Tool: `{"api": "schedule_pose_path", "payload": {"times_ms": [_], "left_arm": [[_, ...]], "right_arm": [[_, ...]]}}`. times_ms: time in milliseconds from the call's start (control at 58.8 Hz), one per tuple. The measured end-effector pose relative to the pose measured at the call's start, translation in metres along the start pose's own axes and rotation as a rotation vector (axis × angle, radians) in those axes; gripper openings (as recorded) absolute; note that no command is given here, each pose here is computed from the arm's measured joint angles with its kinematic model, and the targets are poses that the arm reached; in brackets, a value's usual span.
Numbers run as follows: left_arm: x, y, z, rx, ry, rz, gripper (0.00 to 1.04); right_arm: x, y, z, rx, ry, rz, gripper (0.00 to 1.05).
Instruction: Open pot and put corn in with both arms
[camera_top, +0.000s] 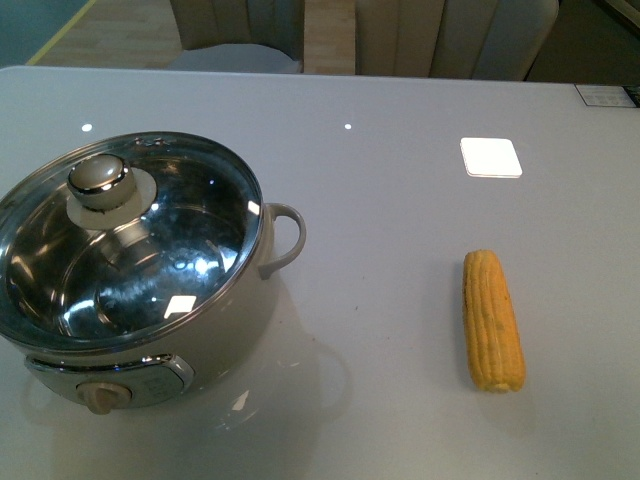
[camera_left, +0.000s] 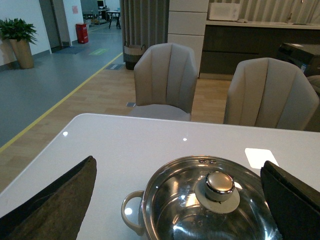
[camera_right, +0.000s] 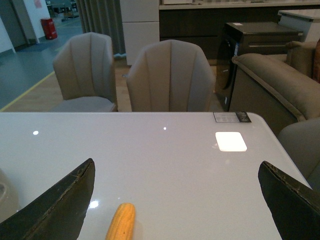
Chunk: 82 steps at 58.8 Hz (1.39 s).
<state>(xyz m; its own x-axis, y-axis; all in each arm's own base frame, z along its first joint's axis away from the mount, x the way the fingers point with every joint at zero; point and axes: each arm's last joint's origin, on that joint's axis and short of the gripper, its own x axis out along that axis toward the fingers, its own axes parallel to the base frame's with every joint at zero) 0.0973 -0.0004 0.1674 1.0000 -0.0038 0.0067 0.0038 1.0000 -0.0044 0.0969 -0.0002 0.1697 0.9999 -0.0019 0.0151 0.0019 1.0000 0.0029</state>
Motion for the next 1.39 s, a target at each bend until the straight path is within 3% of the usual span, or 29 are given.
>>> {"api": "schedule_pose_path", "payload": {"times_ms": [697,833,901,1105,1394], "left_arm": [[0.0,0.0,0.0,-0.003,0.002,-0.004,0.98],[0.004,-0.001,0.0,-0.221,0.385,-0.162,0.98],[0.013,-0.001,0.002,-0.279,0.434,-0.197,0.98],[0.058,-0.005,0.011,-0.266,0.4,-0.247,0.98],[0.127,-0.016,-0.032,-0.111,0.412,-0.253,0.98]], "right_arm": [[0.0,0.0,0.0,0.0,0.0,0.0,0.96],[0.0,0.0,0.0,0.0,0.0,0.001,0.96],[0.0,0.0,0.0,0.0,0.0,0.0,0.96],[0.0,0.0,0.0,0.0,0.0,0.0,0.96],[0.0,0.0,0.0,0.0,0.0,0.0,0.96]]}}
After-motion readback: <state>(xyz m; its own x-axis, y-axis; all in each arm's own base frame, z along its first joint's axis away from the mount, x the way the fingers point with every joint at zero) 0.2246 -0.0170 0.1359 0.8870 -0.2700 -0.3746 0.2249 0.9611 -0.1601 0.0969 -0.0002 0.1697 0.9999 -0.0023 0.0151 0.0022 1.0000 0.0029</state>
